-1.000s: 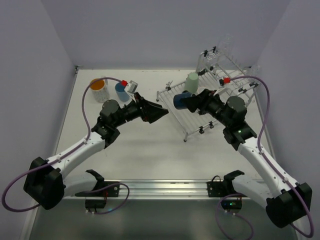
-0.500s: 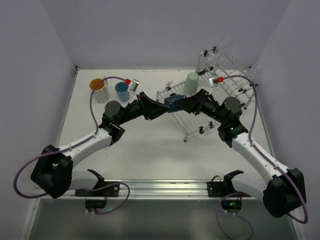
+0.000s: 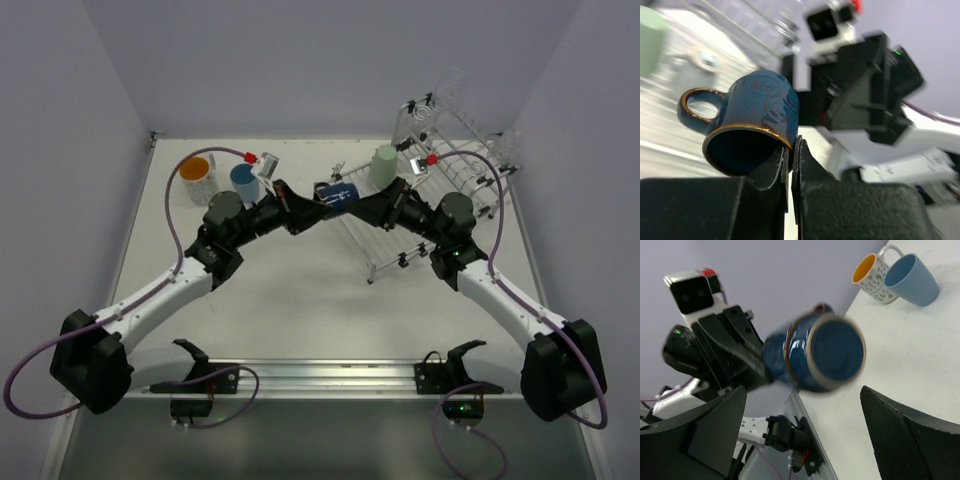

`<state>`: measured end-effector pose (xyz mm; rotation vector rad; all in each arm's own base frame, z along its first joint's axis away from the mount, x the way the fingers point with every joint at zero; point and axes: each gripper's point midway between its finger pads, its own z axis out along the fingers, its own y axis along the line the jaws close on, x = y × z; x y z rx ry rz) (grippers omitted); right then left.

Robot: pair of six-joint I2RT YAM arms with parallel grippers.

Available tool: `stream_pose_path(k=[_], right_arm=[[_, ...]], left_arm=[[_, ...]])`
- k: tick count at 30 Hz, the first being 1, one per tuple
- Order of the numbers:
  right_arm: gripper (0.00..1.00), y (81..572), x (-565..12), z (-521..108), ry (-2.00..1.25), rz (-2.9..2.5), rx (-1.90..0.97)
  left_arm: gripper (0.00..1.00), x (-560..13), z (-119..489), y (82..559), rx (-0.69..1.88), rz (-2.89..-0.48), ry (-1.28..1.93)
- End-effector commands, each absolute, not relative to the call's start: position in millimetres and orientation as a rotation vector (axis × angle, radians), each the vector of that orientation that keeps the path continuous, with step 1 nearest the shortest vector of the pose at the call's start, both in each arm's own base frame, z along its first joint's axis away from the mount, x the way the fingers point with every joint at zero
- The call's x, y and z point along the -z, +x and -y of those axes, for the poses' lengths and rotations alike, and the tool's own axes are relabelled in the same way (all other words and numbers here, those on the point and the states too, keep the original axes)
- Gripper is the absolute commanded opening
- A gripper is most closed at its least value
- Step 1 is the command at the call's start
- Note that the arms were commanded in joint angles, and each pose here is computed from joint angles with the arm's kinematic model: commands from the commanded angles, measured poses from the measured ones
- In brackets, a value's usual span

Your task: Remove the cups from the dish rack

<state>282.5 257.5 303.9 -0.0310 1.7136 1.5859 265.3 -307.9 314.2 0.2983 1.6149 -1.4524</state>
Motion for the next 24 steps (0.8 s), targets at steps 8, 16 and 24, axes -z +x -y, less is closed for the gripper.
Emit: stream_pose_path(k=[8,16,24], right_arm=[[0.99,323,-329,-222,-0.080,-1.726,-1.111],[0.99,339,-338,-195,-0.139,-1.712,-0.835],[0.99,342,-338,-178,-0.129,-1.740,-0.715]], left_arm=[[0.00,-269,147,316,0.168,-2.095,0.113],[0.00,-161,90,324,0.036,-2.444,0.030],[0.00,-89,66,326,-0.148,-2.639,-0.016]])
